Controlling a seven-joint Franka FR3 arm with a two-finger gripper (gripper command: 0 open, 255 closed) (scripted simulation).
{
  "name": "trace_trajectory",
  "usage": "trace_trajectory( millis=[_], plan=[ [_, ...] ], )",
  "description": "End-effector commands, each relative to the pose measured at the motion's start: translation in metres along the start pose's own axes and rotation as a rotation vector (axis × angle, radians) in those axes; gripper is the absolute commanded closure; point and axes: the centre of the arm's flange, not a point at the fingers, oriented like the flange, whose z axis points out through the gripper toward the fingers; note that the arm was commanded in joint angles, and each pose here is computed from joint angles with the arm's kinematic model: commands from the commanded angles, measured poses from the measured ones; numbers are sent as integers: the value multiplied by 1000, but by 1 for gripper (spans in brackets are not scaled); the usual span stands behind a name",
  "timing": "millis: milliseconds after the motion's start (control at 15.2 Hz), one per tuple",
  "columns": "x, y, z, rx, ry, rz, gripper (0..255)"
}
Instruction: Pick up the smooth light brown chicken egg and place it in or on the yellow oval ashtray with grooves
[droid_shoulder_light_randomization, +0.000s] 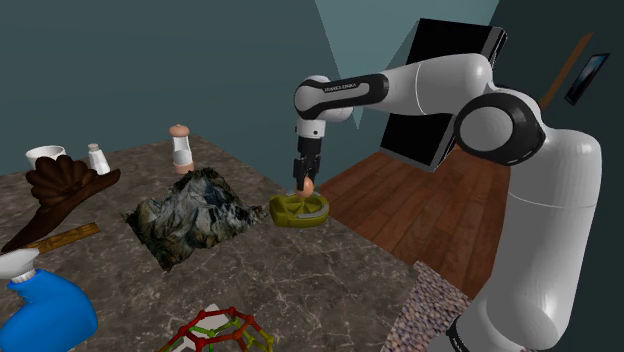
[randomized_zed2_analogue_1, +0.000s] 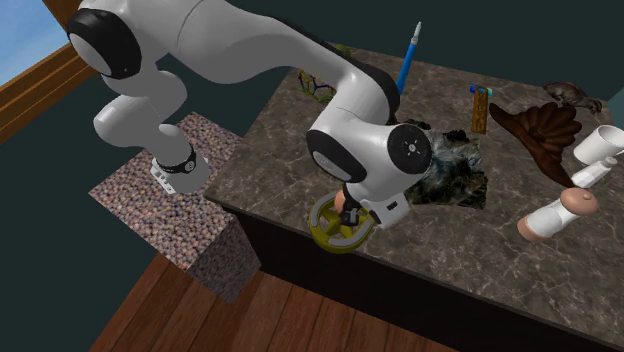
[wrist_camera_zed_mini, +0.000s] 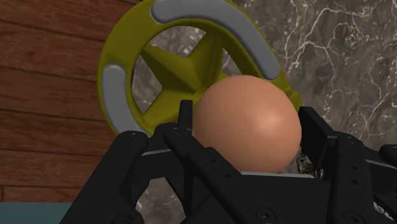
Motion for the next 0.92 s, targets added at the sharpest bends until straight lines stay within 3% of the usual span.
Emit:
trace_trajectory(
  millis=[0,528,594,858],
  plan=[
    [2,3,11,0,1,0,255],
    [3,5,17,0,1,0,255],
    [3,5,17,0,1,0,0],
    [3,5,17,0,1,0,0]
  ],
)
